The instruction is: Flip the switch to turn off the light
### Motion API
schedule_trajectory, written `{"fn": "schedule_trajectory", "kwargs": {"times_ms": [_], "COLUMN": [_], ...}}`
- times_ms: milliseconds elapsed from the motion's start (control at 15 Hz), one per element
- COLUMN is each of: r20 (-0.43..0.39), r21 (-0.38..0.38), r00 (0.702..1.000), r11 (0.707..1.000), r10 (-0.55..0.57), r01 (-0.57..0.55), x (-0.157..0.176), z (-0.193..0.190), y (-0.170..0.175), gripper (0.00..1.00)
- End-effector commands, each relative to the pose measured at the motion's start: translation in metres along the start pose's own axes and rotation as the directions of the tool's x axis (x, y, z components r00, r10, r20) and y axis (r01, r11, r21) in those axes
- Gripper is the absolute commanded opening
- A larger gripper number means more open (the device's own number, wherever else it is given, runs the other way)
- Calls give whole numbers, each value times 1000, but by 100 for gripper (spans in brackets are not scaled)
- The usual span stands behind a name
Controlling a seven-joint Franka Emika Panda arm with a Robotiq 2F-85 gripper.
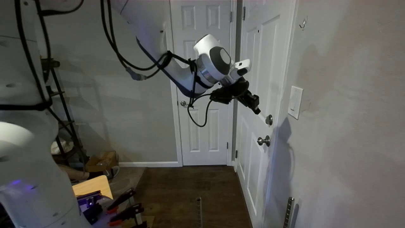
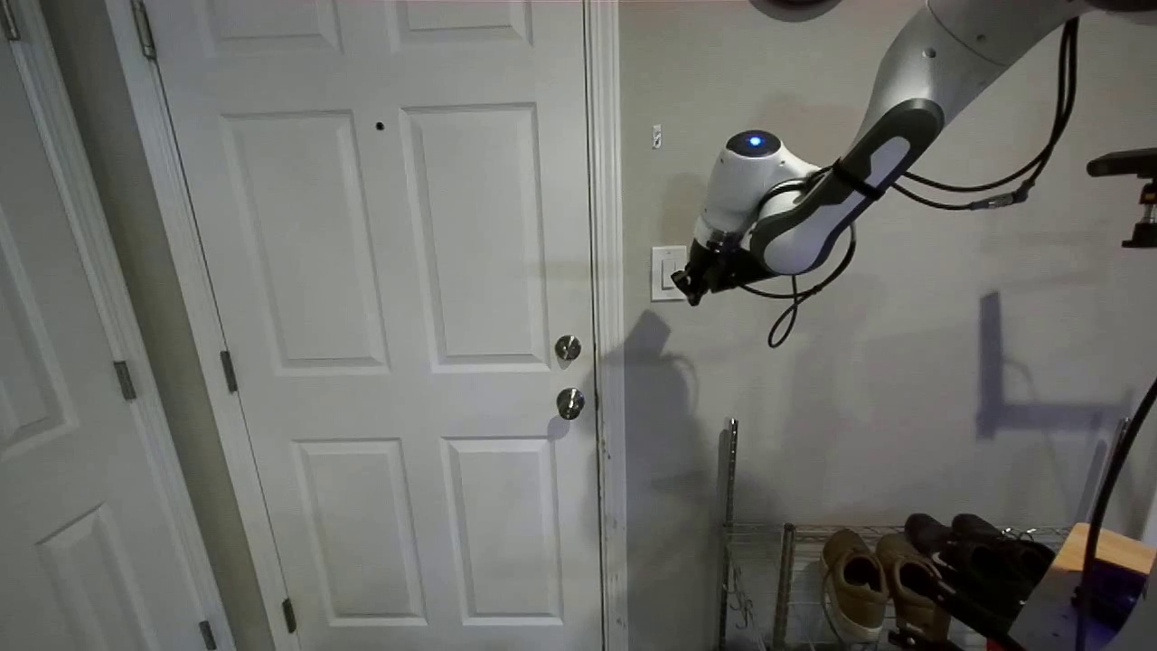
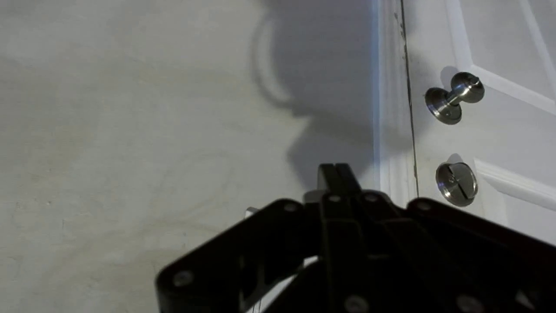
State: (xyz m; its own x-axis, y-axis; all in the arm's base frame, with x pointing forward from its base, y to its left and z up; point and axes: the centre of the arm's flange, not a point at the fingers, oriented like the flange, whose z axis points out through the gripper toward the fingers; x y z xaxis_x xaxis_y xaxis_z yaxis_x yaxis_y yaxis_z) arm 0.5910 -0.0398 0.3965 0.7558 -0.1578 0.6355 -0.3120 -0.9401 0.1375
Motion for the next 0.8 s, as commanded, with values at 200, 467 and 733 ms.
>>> {"fn": "schedule_trajectory", "kwargs": {"times_ms": [200, 467, 733], "r20": [-87, -101, -101], "r21": [-33, -49, -57], "r00": [996, 995, 995], "r11": [999, 999, 998], "r10": [3, 8, 17], "r01": [-5, -13, -23], "x": [20, 33, 46], "z": [20, 27, 37], "y": [-13, -14, -14], "gripper": [4, 4, 4]}}
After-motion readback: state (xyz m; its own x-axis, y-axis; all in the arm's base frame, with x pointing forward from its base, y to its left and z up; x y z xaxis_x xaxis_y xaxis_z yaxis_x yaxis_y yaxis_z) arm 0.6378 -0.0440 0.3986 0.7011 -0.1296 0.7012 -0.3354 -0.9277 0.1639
